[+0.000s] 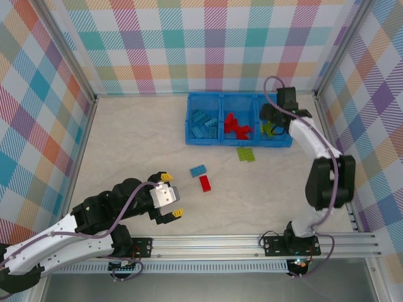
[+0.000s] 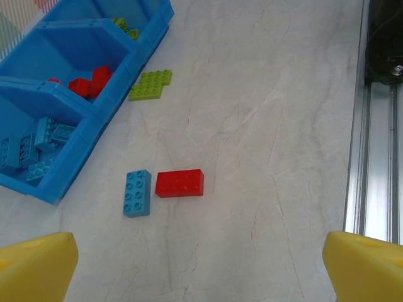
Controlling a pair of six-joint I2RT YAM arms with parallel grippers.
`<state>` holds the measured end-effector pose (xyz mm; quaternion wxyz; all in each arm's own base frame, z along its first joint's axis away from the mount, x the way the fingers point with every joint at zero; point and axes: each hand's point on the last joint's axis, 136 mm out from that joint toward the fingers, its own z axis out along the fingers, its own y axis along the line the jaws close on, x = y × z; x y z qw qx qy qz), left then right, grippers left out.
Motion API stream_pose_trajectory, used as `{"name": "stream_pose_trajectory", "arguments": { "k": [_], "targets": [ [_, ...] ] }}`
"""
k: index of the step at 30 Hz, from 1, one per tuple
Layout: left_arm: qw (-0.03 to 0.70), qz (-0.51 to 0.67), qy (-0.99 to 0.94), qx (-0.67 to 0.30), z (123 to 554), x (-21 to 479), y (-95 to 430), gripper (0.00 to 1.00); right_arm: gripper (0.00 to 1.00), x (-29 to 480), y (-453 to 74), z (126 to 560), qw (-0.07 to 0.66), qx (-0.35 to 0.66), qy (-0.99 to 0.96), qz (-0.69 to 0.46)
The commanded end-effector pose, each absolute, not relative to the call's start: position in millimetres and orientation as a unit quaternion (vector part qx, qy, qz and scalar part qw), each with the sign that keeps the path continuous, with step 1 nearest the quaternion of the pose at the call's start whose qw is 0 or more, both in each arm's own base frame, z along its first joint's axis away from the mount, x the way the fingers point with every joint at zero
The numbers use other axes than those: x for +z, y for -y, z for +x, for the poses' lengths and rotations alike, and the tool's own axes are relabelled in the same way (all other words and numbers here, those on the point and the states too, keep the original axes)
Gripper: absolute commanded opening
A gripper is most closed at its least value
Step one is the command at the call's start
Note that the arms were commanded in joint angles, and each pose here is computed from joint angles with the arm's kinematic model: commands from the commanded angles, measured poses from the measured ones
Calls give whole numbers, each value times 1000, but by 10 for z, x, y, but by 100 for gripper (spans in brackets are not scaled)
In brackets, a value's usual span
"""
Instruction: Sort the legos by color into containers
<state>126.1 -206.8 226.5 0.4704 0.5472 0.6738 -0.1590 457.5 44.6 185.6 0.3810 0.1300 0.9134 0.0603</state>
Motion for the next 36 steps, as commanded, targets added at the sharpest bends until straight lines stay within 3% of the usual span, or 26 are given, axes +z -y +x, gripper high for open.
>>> {"name": "stream_pose_trajectory", "arguments": {
  "k": [1,7,11,20,29,36],
  "targets": [
    [478,539,-671,-178,1260,2327,2102,100,70,1977,-694,4201,397,142,-898,125],
    [478,534,-668,-200,1278,2352,2144,100,69,1690,-1129,3464,352,230,-903,87],
    [470,532,-674,-207,1304,2324,2165,100,66,1344,-1418,3266,318,227,-919,49],
    [457,527,-688,-201,1347,2266,2153,100,58,787,-1712,3605,295,114,-949,-24],
    [458,526,-689,-198,1360,2250,2149,100,58,597,-1847,3815,291,114,-949,-35],
    [458,525,-688,-200,1351,2264,2147,100,58,289,-1913,3695,234,125,-964,-25]
  ]
}}
